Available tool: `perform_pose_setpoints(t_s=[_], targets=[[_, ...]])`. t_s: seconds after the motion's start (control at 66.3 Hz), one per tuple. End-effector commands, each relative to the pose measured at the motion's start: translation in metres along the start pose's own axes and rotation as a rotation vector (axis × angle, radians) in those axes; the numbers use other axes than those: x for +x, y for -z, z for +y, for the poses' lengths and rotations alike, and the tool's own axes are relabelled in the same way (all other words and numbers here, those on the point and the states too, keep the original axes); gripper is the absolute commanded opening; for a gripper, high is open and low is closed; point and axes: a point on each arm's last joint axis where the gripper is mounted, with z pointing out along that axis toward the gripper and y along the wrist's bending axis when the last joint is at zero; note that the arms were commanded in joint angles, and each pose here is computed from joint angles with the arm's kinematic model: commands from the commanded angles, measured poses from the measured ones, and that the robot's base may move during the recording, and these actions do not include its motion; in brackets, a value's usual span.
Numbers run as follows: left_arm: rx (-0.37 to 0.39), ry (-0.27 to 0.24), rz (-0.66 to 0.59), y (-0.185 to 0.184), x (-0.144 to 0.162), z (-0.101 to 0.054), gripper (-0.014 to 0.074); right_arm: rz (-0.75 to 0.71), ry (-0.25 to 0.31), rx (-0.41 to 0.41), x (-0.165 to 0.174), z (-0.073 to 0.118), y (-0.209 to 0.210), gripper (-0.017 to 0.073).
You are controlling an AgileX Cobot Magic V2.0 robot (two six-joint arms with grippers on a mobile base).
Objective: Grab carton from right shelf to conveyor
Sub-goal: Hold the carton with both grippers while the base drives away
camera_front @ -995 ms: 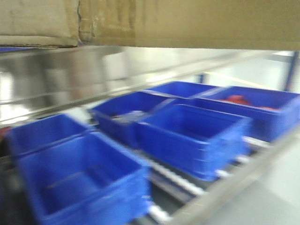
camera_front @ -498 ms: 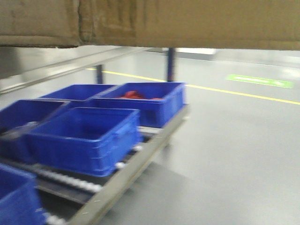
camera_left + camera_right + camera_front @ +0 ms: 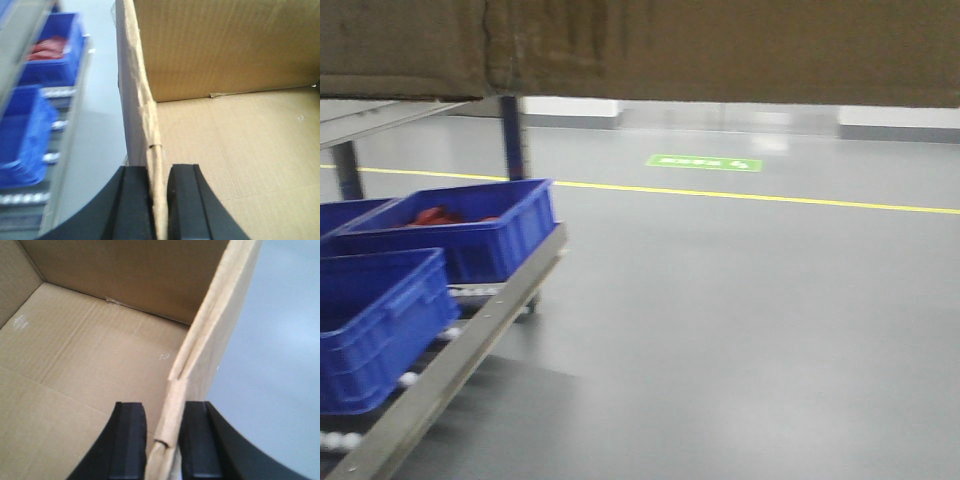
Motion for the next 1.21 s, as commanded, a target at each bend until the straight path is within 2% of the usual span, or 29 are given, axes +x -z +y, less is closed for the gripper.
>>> perform_pose_setpoints(t_s=[0.0, 1.191], targets=[[0.027, -0.002, -0.093, 0.0048, -0.0082, -0.0021, -0.0015, -0.039, 0.006, -0.065, -0.0026, 0.0069, 0.0066, -0.0067], [0.027, -0.002, -0.093, 0.0048, -0.0082, -0.0021, -0.0015, -0.039, 0.006, -0.065, -0.0026, 0.0069, 0.0066, -0.0067]])
